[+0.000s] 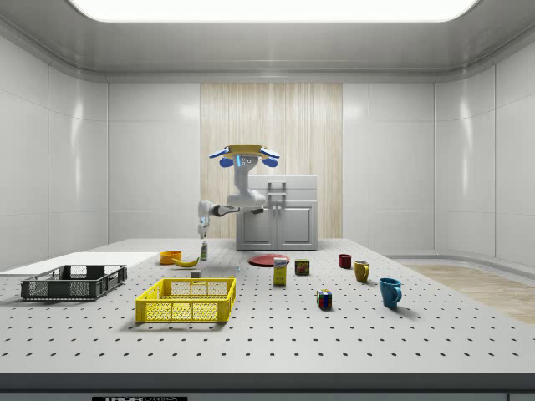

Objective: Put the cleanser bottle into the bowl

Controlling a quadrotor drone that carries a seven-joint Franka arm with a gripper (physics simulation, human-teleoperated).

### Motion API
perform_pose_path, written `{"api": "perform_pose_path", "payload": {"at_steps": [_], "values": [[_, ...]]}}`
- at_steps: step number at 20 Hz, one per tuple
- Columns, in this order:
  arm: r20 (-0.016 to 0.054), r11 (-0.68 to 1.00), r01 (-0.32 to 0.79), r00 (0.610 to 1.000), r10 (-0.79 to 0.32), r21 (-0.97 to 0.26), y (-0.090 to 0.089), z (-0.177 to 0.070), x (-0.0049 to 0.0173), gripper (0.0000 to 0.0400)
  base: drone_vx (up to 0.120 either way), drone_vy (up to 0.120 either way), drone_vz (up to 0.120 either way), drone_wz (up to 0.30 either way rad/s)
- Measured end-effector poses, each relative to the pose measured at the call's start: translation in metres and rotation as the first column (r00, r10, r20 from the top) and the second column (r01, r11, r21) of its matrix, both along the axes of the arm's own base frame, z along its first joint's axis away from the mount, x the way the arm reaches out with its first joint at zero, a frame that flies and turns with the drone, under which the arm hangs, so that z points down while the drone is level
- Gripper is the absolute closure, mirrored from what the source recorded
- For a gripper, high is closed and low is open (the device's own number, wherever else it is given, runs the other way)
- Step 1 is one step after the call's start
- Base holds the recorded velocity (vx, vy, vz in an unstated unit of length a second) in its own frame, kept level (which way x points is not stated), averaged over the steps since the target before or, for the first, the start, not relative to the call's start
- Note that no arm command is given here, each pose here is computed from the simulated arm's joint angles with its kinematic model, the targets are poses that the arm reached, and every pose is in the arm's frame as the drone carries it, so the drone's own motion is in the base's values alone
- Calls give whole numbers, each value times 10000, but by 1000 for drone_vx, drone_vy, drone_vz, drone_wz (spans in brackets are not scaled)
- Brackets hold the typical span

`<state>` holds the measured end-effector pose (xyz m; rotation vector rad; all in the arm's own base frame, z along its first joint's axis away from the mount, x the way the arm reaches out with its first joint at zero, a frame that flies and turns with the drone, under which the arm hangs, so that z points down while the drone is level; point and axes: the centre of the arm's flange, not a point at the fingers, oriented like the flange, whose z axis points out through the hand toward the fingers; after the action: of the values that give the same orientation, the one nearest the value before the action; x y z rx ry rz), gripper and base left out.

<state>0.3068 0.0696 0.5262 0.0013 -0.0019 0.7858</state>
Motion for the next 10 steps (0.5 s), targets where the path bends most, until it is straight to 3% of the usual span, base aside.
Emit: {"api": "perform_pose_path", "payload": {"at_steps": [10], "values": [[0,10000,-1,10000,1,0,38,315,0,0,0,0,0,0]]}}
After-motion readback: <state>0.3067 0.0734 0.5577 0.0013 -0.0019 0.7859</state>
